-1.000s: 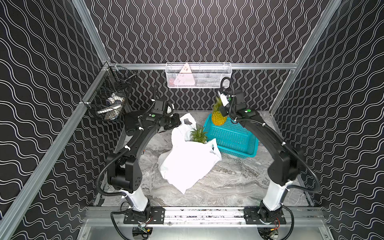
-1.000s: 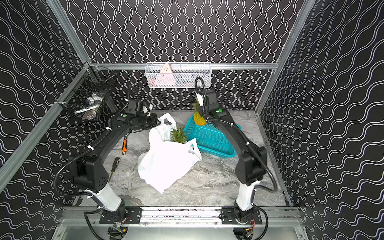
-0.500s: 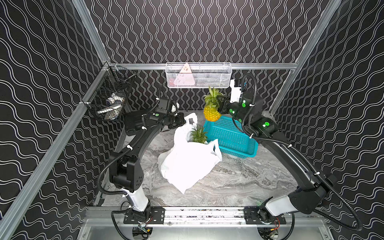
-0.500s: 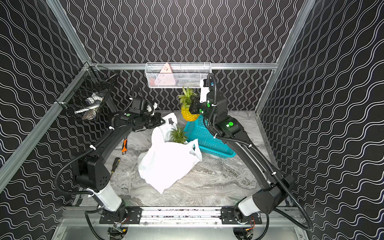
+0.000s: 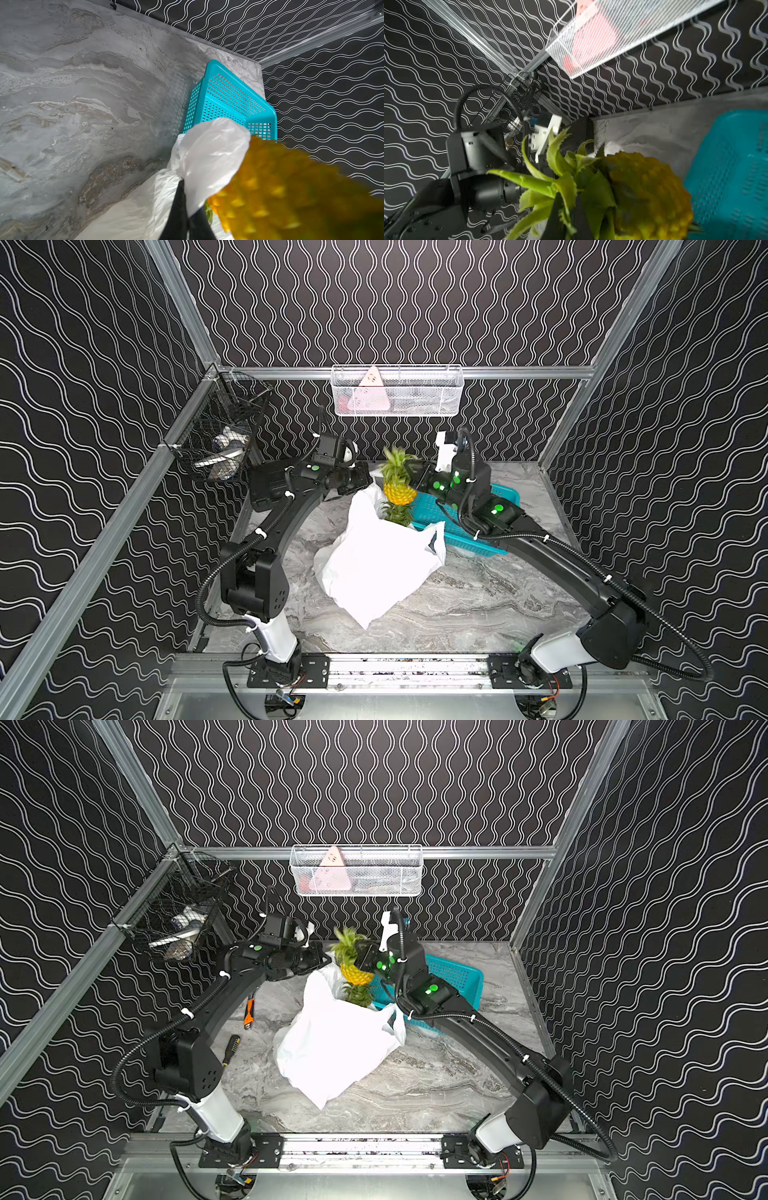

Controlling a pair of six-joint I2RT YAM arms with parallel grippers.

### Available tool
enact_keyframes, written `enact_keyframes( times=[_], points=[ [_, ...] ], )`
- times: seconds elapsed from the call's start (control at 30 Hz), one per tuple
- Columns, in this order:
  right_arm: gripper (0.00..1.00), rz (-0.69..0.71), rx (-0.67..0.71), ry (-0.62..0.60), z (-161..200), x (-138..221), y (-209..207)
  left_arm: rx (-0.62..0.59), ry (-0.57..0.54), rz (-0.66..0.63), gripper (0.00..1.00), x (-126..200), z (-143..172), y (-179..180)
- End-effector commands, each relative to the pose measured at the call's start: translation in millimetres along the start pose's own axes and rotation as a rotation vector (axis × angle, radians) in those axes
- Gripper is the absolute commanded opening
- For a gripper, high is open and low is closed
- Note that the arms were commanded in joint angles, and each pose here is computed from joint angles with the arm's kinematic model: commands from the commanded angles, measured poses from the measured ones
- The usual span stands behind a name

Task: Place the pineapple into a plastic bag & tie a knot
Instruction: Place the pineapple in the plastic bag.

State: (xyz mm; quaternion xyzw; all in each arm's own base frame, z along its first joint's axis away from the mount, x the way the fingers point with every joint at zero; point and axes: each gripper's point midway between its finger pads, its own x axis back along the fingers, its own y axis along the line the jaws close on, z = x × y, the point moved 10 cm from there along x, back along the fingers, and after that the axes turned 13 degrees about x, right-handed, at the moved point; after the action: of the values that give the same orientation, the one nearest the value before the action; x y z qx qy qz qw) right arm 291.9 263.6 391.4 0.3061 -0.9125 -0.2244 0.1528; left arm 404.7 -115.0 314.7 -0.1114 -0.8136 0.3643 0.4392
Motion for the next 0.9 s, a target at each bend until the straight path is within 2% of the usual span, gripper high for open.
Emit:
enact_keyframes(
  times=[0.0, 0.17, 0.23, 0.3, 0.5, 0.57, 0.67, 0.77, 0.87],
  points=[
    [0.00, -0.062, -0.106, -0.134, -13, 9, 23, -0.010, -0.008, 0.017, 0.00, -1, -4, -3],
    [0.00, -0.094, -0.100, -0.166, -17, 23, 42, -0.018, -0.009, 0.023, 0.00, 2, -1, -3],
    [0.00, -0.100, -0.138, -0.150, -13, 22, 40, -0.016, -0.012, 0.024, 0.00, 5, -1, -2],
    [0.00, -0.113, -0.204, -0.127, -1, 19, 35, -0.011, -0.017, 0.030, 0.00, 9, -1, -1],
    [0.00, -0.100, -0.455, 0.039, 65, 13, 19, 0.004, -0.022, 0.051, 0.00, 13, 6, 9],
    [0.00, -0.046, -0.526, 0.121, 94, 18, 11, 0.007, -0.013, 0.050, 0.00, 11, 8, 13],
    [0.00, 0.019, -0.628, 0.183, 112, 24, 1, -0.005, -0.004, 0.046, 0.00, 10, 11, 15],
    [0.00, 0.063, -0.665, 0.164, 108, 29, -4, -0.017, 0.002, 0.042, 0.00, 14, 13, 15],
    [0.00, 0.136, -0.628, 0.149, 102, 24, -14, -0.035, 0.014, 0.031, 0.00, 20, 17, 16]
  ],
)
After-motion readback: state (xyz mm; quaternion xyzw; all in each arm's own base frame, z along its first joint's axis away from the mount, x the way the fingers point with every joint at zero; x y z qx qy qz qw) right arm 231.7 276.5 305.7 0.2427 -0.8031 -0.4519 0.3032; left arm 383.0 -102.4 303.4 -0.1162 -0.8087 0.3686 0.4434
